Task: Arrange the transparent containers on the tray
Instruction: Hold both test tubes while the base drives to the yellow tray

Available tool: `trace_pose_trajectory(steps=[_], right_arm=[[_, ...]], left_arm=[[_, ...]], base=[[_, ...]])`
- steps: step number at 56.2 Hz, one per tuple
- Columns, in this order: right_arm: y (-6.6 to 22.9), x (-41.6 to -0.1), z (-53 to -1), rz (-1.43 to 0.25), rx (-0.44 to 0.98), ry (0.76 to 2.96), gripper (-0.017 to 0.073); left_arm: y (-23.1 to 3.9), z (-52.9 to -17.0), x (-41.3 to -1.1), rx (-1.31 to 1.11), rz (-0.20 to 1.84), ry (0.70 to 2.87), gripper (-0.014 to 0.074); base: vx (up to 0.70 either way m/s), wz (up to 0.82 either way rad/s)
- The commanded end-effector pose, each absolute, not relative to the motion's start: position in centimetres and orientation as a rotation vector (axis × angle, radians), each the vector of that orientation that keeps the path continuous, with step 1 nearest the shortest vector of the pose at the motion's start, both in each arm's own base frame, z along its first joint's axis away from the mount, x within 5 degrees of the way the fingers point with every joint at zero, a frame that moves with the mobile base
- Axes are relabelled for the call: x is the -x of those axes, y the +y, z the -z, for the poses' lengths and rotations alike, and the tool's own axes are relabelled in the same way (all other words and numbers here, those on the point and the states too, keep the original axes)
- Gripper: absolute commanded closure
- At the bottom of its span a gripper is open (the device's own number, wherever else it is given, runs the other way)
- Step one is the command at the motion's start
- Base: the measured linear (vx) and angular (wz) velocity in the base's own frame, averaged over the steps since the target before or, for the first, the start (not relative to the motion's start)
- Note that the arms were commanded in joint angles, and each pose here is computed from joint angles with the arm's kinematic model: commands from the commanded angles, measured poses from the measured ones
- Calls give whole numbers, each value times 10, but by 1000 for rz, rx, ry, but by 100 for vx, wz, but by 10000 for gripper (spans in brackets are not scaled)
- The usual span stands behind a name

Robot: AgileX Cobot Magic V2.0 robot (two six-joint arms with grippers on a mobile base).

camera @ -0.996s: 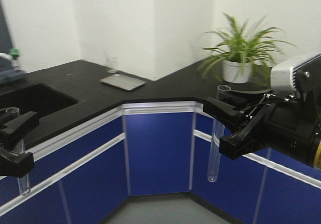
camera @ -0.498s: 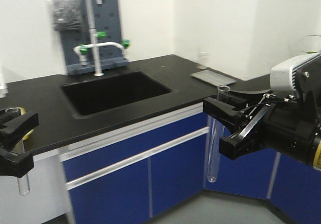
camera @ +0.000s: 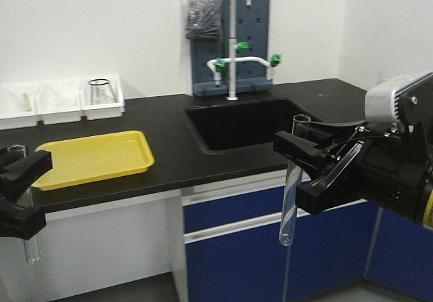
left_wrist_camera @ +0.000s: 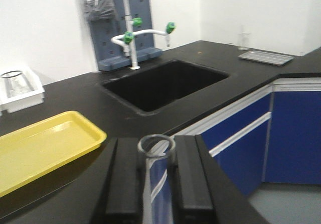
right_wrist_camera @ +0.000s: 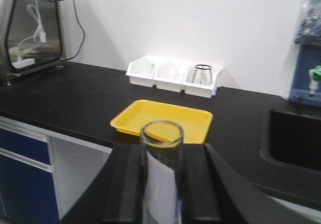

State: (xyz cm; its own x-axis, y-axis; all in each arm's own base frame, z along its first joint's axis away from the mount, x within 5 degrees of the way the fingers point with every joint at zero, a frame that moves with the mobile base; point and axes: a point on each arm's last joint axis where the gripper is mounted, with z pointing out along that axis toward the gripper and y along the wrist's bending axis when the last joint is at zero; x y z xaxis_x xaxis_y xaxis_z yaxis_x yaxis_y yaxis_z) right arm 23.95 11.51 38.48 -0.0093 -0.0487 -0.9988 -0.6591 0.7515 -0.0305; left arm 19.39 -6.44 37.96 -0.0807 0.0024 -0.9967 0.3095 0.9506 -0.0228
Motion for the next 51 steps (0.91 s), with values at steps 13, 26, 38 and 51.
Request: trace_pose_trajectory(steps=[13, 26, 38, 51], right_arm=[[114, -233, -403, -553, 586, 1458, 572], [114, -233, -403, -553, 586, 1458, 572], [114, -233, -403, -553, 586, 1458, 572], [114, -233, -403, -553, 586, 1458, 572]], left_arm=[[-65, -398, -190, -226, 297, 1520, 598], [-65, -398, -190, -226, 297, 1520, 598], [-65, -398, -190, -226, 297, 1520, 598], [-65, -398, -190, -226, 297, 1520, 598]], base=[[15, 42], [19, 37], [22, 27], [26, 18]])
